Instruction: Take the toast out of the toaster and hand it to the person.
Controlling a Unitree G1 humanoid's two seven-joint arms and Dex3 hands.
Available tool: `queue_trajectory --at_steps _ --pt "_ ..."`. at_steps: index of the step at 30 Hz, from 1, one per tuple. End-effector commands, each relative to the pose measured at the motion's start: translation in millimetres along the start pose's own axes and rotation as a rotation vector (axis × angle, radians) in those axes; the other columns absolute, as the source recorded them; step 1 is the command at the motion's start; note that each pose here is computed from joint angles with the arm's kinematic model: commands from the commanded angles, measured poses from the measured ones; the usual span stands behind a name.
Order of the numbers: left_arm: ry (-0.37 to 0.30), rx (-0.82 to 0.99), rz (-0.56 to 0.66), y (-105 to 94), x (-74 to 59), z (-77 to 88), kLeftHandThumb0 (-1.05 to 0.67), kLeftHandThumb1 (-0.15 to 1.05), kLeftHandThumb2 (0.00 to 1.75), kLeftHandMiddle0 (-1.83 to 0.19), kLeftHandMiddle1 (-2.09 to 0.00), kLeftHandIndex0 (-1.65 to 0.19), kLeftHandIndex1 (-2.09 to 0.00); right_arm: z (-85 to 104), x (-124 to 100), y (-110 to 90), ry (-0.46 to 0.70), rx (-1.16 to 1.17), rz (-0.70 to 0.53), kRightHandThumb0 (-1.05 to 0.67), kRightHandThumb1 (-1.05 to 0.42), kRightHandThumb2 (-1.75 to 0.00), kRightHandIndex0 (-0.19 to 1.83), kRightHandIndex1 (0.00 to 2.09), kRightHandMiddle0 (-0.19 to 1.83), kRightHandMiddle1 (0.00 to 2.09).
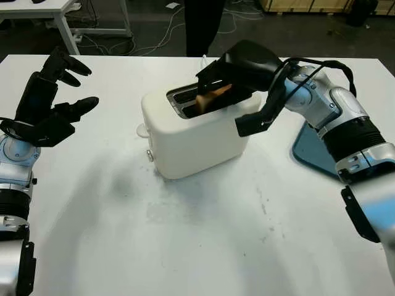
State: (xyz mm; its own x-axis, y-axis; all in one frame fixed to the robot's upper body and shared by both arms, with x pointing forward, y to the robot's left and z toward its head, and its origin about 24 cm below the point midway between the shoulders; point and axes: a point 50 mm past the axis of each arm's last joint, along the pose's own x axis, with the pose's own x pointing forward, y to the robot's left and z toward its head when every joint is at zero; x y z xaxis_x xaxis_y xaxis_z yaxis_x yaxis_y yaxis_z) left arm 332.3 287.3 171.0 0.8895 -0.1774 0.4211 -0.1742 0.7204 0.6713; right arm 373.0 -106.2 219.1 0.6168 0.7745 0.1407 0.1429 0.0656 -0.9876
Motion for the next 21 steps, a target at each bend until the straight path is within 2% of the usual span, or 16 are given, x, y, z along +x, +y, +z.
queue_trajectory --at_steps 1,4,13,17,19,21 --pt "-0.002 0.000 0.017 2.7 -0.2 0.8 -1.05 0.92 0.44 0.00 -1.75 0.00 -1.60 0.8 -3.2 3.3 -0.017 -0.029 -0.019 -0.59 -0.92 -0.49 1.10 1.74 0.83 1.73" --pt "-0.003 0.002 0.019 2.5 -0.2 0.8 -1.05 0.92 0.45 0.00 -1.75 0.00 -1.61 -0.8 -3.2 -3.3 -0.013 -0.047 -0.082 -0.58 -0.92 -0.57 1.09 1.75 0.82 1.74" --pt "-0.003 0.003 0.019 2.7 -0.8 0.3 -1.05 0.92 0.45 0.00 -1.75 0.00 -1.61 -13.5 -3.9 -29.5 0.038 0.005 -0.262 -0.53 -0.92 -0.50 1.08 1.75 0.79 1.75" --pt "0.005 0.001 0.017 2.9 -0.7 0.1 -1.05 0.92 0.45 0.00 -1.75 0.00 -1.61 -28.3 -6.5 -44.6 0.099 0.153 -0.348 -0.54 -0.92 -0.44 1.03 1.75 0.76 1.75" --pt "0.005 -0.002 0.017 2.9 -0.8 0.0 -1.05 0.92 0.45 0.00 -1.75 0.00 -1.61 -36.6 -9.3 -54.4 0.130 0.227 -0.383 -0.56 -0.92 -0.48 0.96 1.75 0.68 1.75" --pt "0.004 -0.001 0.017 2.9 -1.0 -0.1 -1.05 0.92 0.44 0.00 -1.75 0.00 -1.61 -42.5 -12.4 -66.6 0.126 0.318 -0.442 -0.55 -0.92 -0.46 0.95 1.75 0.67 1.75"
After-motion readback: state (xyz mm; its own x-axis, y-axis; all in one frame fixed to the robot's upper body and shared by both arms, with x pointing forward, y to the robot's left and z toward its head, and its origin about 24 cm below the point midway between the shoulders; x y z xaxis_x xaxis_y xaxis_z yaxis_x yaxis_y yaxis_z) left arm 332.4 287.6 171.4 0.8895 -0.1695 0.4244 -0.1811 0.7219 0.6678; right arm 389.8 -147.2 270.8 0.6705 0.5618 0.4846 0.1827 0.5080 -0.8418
